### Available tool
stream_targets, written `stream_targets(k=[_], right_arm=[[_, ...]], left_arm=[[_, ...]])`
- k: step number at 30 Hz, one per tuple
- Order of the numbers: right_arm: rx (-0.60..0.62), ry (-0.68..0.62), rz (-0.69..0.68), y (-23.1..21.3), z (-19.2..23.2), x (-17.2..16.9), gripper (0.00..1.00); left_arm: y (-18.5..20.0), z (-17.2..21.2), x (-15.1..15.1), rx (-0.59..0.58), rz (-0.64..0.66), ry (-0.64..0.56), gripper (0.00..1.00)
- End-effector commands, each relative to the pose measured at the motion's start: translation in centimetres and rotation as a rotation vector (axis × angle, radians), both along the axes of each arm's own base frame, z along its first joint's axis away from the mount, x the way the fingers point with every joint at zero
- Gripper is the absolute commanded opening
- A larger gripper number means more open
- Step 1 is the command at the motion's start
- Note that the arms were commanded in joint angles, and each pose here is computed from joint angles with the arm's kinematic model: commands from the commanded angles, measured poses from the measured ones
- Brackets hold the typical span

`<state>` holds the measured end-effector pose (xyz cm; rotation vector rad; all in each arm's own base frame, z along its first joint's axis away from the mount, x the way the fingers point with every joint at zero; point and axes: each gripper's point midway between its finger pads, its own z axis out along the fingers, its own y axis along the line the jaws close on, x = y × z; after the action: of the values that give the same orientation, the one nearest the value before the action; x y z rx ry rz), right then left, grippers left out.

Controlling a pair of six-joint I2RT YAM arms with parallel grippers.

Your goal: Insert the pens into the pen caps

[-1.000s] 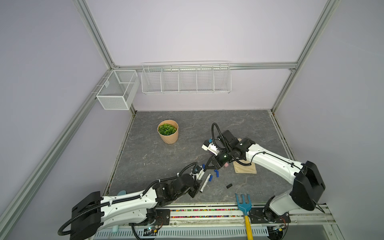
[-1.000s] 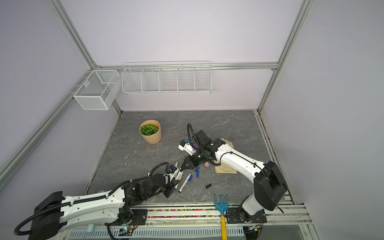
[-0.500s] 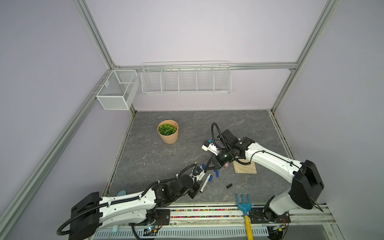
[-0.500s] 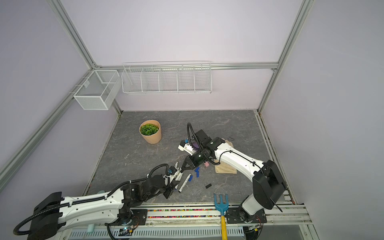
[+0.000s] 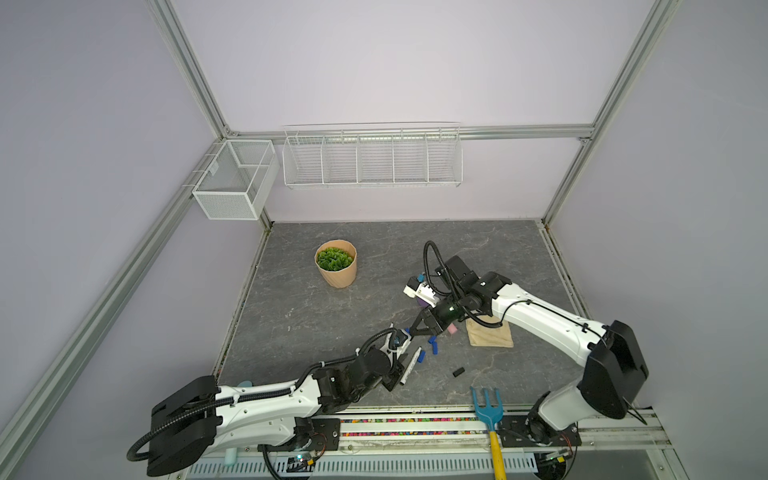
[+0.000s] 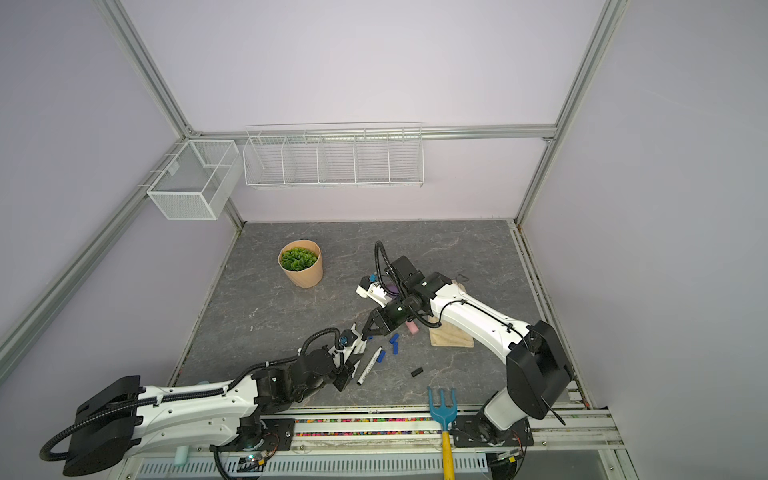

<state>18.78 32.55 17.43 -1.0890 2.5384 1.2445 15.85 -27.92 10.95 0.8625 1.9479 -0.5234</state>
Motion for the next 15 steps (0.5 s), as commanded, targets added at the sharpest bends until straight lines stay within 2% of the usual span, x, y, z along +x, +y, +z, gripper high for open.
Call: stream_targets(k=[1,4,8,10,13,15], right_arm=[[-0.049,0.139,0.081,-0.5,-1.6,-4.2,0.08],[-0.021,0.110,0.008,-1.0,-1.0,-2.3,0.08],[0.036,0.055,-0.067,-0.9,0.4,-0.2,0.14],[0.071,0.021,-0.089,-0.5,1.4,0.6,0.23],[0.120,-0.034,-0.127,-0.1,3.3,1.8,0.45],[0.147,-0.081,-0.158,-0.1,4.5,2.5,0.52]], left_arm=[[-2.5,16.3,2.4,-0.600,0.088,-0.198,0.00],[-1.8,15.5,2.4,-0.635,0.116,-0.159,0.00],[-2.4,13.6,2.0,-0.577,0.087,-0.104,0.00],[-3.0,12.6,1.7,-0.546,0.068,-0.074,0.00],[-3.9,11.2,1.6,-0.516,0.049,-0.035,0.00],[-4.4,10.4,1.5,-0.511,0.042,-0.018,0.00]])
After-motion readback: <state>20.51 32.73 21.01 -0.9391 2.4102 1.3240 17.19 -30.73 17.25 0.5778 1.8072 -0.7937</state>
